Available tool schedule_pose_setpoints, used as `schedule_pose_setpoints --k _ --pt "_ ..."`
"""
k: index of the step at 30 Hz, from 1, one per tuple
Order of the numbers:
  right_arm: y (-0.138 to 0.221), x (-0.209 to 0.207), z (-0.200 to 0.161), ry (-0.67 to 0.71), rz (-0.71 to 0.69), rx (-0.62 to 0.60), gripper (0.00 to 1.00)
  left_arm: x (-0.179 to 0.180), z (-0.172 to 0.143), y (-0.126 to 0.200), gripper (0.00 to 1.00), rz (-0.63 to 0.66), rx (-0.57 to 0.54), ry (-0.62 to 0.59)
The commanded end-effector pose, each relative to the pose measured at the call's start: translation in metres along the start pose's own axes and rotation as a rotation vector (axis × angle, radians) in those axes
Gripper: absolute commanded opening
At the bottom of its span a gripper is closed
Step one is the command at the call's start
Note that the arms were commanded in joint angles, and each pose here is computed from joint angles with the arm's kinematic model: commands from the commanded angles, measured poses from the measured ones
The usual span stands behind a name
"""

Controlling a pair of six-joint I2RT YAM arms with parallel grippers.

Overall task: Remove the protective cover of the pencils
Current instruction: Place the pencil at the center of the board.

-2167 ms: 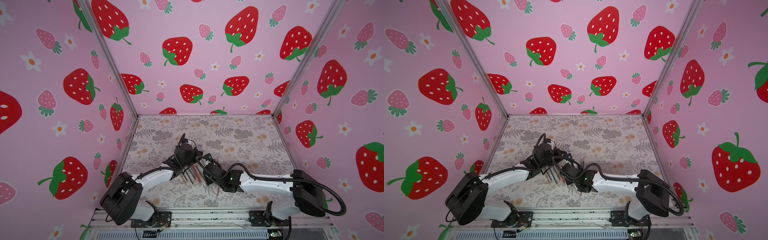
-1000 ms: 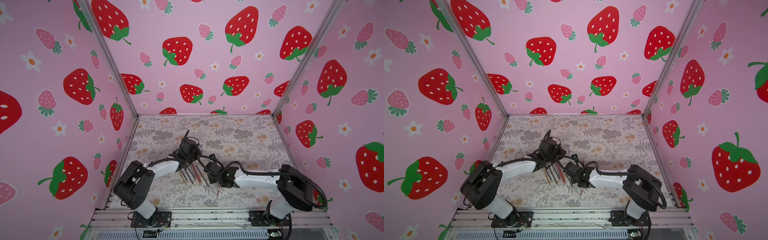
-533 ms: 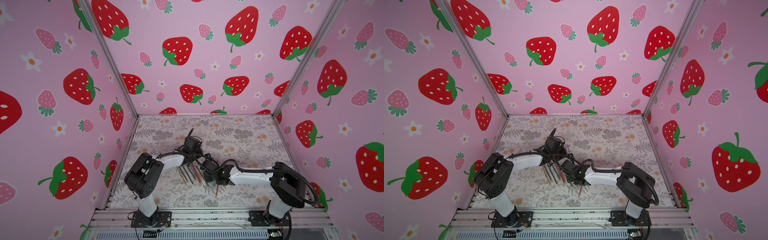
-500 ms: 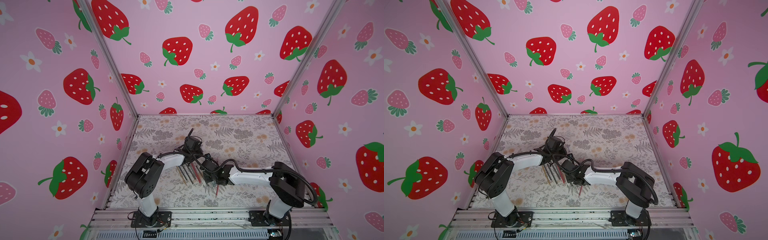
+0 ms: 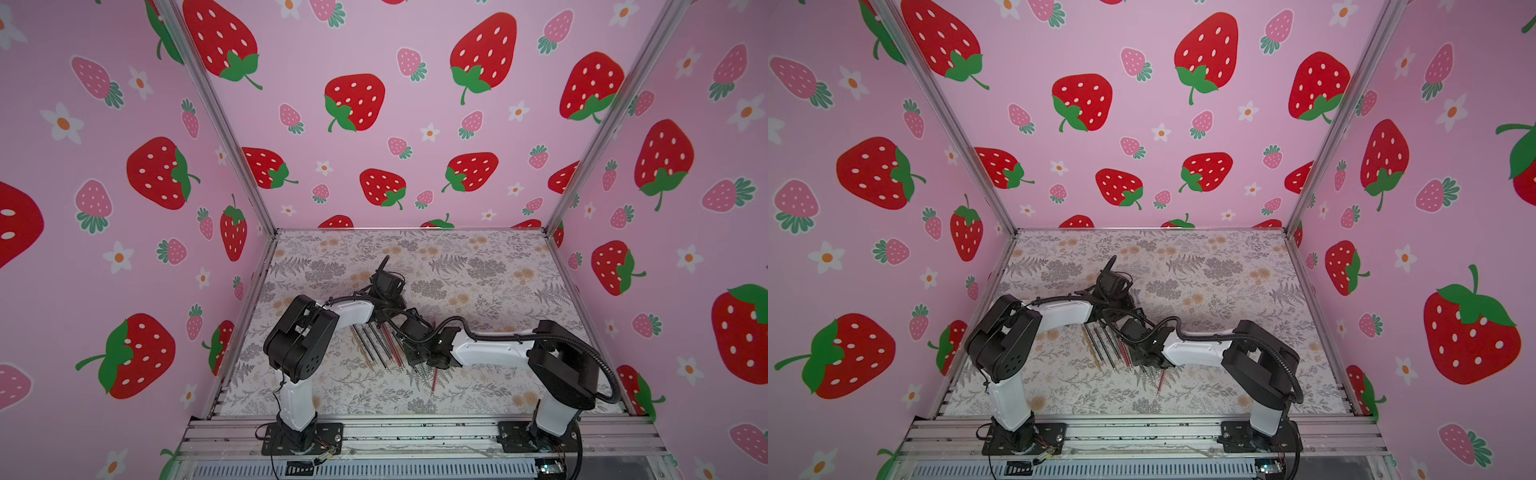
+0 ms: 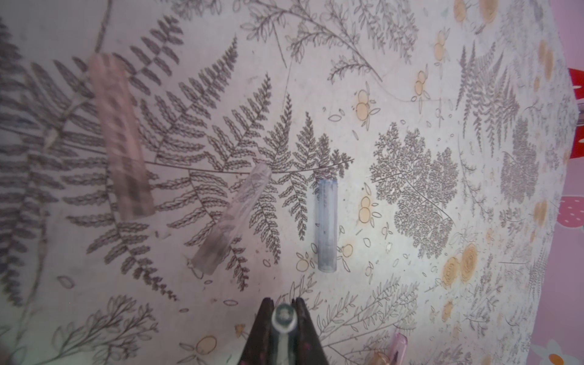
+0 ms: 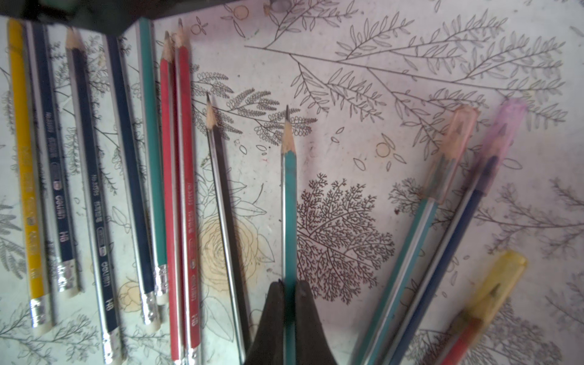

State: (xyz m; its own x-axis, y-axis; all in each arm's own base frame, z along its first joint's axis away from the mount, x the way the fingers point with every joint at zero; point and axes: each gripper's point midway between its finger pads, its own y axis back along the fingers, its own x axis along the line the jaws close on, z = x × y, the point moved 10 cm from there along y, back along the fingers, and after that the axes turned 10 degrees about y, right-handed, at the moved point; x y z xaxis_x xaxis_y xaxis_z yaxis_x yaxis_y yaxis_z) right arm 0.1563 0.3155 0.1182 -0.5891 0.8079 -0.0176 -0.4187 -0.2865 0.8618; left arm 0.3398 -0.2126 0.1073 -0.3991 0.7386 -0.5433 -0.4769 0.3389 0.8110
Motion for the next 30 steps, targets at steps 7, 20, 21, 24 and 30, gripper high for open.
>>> schedule_pose_setpoints --k 7,20,21,24,30 --pt "-0.004 0.001 0.003 -0.013 0.0 0.022 0.1 -0.002 0.008 -0.007 0.0 0.039 0.017 -0.002" --pt "0.01 0.0 0.008 0.004 0.042 -0.034 0.24 0.001 0.009 -0.005 0.13 0.054 0.016 0.001" --pt "0.012 -0.001 0.008 0.006 0.044 -0.04 0.24 0.001 0.009 -0.004 0.13 0.052 0.015 0.0" --pt "0.022 -0.004 0.01 0.013 0.043 -0.068 0.24 0.002 0.009 -0.004 0.15 0.051 0.013 -0.003" --pt "0.04 -0.019 0.003 -0.025 -0.014 -0.117 0.27 0.001 0.009 -0.003 0.16 0.047 0.019 -0.002"
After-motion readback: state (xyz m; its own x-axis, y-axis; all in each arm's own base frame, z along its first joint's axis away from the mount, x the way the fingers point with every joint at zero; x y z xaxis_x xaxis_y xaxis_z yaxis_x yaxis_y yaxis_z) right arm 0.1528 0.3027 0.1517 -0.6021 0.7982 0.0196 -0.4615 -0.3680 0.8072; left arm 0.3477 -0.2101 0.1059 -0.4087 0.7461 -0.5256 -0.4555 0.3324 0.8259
